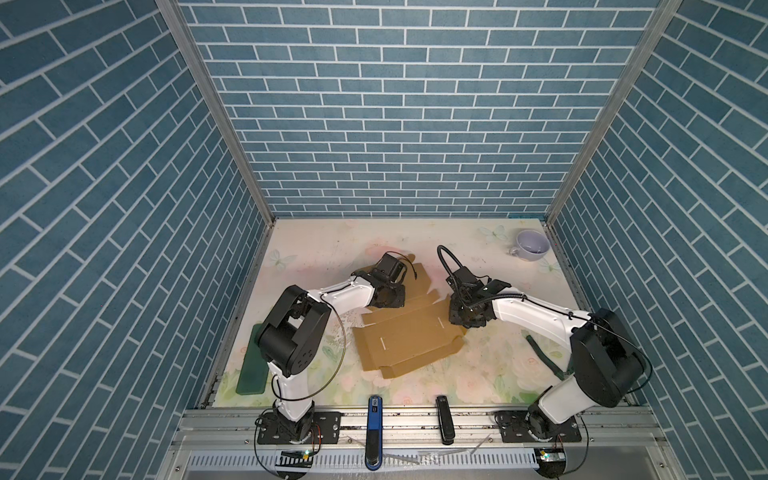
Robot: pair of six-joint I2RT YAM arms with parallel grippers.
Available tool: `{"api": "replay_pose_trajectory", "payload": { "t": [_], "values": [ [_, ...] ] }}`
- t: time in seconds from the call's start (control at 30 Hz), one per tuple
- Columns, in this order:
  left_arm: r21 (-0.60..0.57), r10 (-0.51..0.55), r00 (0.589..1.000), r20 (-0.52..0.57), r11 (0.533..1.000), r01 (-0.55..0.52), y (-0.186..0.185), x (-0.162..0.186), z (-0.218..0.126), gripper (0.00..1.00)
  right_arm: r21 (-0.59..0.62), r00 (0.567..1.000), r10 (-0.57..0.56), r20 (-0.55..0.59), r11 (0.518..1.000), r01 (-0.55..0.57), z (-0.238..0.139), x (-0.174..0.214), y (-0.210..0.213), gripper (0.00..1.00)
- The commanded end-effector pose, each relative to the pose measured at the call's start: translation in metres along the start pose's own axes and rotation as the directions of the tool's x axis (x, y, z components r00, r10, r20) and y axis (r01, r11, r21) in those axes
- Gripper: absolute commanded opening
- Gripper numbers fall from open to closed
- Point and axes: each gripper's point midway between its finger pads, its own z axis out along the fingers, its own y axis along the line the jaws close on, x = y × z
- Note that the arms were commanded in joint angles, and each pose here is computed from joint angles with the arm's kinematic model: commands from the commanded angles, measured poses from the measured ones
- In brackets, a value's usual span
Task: Fold the paper box
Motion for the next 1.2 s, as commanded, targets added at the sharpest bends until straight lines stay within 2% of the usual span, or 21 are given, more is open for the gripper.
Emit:
{"api": "replay_pose_trajectory", "payload": {
  "t": [0.0,0.17,0.37,0.53,0.7,0.83,0.97,1.07,1.1,1.17],
  "values": [
    [0.003,0.02,1.0,0.002,1.0,-0.02,0.001,-0.016,-0.008,0.25,0.001,0.994,-0.101,-0.036,0.995,0.101,0.002,-0.007,0.002,0.32],
    [0.01,0.062,0.998,-0.014,0.998,-0.061,0.007,-0.048,-0.019,0.37,0.015,0.978,-0.209,-0.019,0.978,0.209,-0.004,-0.027,0.003,0.16],
    [-0.019,0.147,0.989,-0.034,0.989,-0.147,0.02,-0.085,-0.03,0.47,0.019,0.922,-0.388,-0.004,0.922,0.388,-0.017,-0.054,0.007,0.05],
    [-0.055,0.165,0.985,-0.055,0.984,-0.168,0.031,-0.102,-0.033,0.51,0.043,0.814,-0.58,-0.018,0.813,0.58,-0.02,-0.074,0.015,0.03],
    [-0.063,0.135,0.99,-0.04,0.988,-0.138,0.044,-0.111,-0.04,0.53,0.008,0.714,-0.699,-0.026,0.714,0.7,-0.018,-0.087,0.03,0.03],
    [-0.065,0.111,0.994,-0.025,0.992,-0.112,0.056,-0.115,-0.05,0.55,-0.052,0.589,-0.808,-0.001,0.588,0.807,-0.017,-0.087,0.043,0.0],
    [-0.075,0.094,0.995,-0.011,0.993,-0.095,0.066,-0.116,-0.059,0.57,0.015,0.464,-0.886,-0.004,0.464,0.886,-0.002,-0.105,0.042,0.0],
    [-0.086,0.079,0.997,-0.005,0.993,-0.079,0.073,-0.116,-0.062,0.57,0.057,0.434,-0.9,0.029,0.435,0.899,0.005,-0.128,0.045,0.01],
    [-0.089,0.072,0.997,-0.001,0.993,-0.072,0.075,-0.117,-0.063,0.57,0.073,0.436,-0.899,0.051,0.438,0.896,0.006,-0.137,0.047,0.07],
    [-0.088,0.057,0.998,0.01,0.995,-0.056,0.078,-0.118,-0.065,0.58,0.085,0.467,-0.879,0.094,0.474,0.876,0.003,-0.156,0.049,0.28]
  ]
}}
